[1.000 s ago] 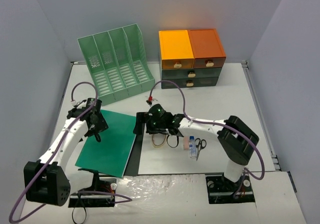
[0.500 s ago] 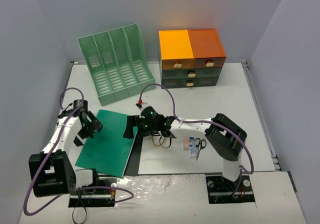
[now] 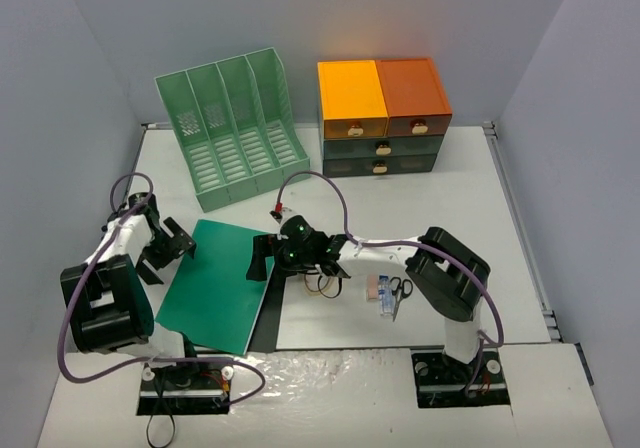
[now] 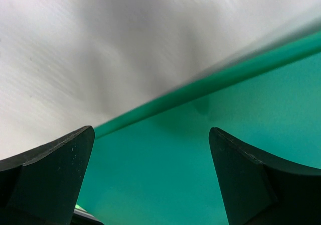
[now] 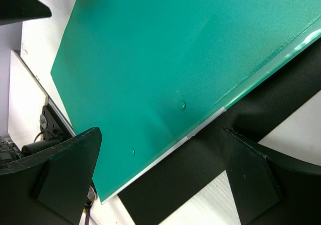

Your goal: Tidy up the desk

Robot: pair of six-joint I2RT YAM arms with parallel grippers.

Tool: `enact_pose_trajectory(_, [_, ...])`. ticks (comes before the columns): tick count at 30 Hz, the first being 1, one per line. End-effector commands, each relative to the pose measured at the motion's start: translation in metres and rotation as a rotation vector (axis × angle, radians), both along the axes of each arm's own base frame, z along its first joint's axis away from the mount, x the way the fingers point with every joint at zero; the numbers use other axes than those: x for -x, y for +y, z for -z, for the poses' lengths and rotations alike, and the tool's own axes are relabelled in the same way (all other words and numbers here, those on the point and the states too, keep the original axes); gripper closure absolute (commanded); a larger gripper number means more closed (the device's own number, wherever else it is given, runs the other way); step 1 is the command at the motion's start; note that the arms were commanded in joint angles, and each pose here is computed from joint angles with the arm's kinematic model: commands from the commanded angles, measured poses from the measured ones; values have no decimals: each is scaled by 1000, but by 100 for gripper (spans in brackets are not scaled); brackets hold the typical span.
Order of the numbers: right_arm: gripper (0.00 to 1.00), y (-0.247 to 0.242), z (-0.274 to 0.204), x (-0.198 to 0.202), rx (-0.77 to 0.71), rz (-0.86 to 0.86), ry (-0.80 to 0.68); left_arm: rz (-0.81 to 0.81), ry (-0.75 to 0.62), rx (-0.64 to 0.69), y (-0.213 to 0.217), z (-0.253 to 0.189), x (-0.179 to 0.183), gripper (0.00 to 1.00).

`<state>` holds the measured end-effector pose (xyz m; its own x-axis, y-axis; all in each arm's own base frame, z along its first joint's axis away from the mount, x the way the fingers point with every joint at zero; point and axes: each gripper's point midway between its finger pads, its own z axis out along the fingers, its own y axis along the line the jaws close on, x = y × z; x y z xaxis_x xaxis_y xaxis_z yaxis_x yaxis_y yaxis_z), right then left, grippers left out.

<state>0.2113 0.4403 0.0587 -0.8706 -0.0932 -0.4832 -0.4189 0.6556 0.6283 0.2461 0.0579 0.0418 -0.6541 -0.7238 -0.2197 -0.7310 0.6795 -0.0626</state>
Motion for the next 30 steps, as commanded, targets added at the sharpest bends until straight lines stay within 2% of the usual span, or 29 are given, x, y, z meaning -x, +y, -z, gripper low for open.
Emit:
enact_pose_trajectory(1, [0,19,-29,-6,-87,-16,-45,6,-67,23,10,-9,-25,3])
enact_pose_trajectory(20, [0,30,-15,-3,-108,-48,-12,22,34,203,-13,44,-18,3])
enact_pose_trajectory(26, [0,35,4,-1,-172,-27,56,26,56,211,-15,48,-13,3])
enact_pose_trajectory(30, [0,39,6,0,-279,23,106,29,81,216,-18,53,-9,3])
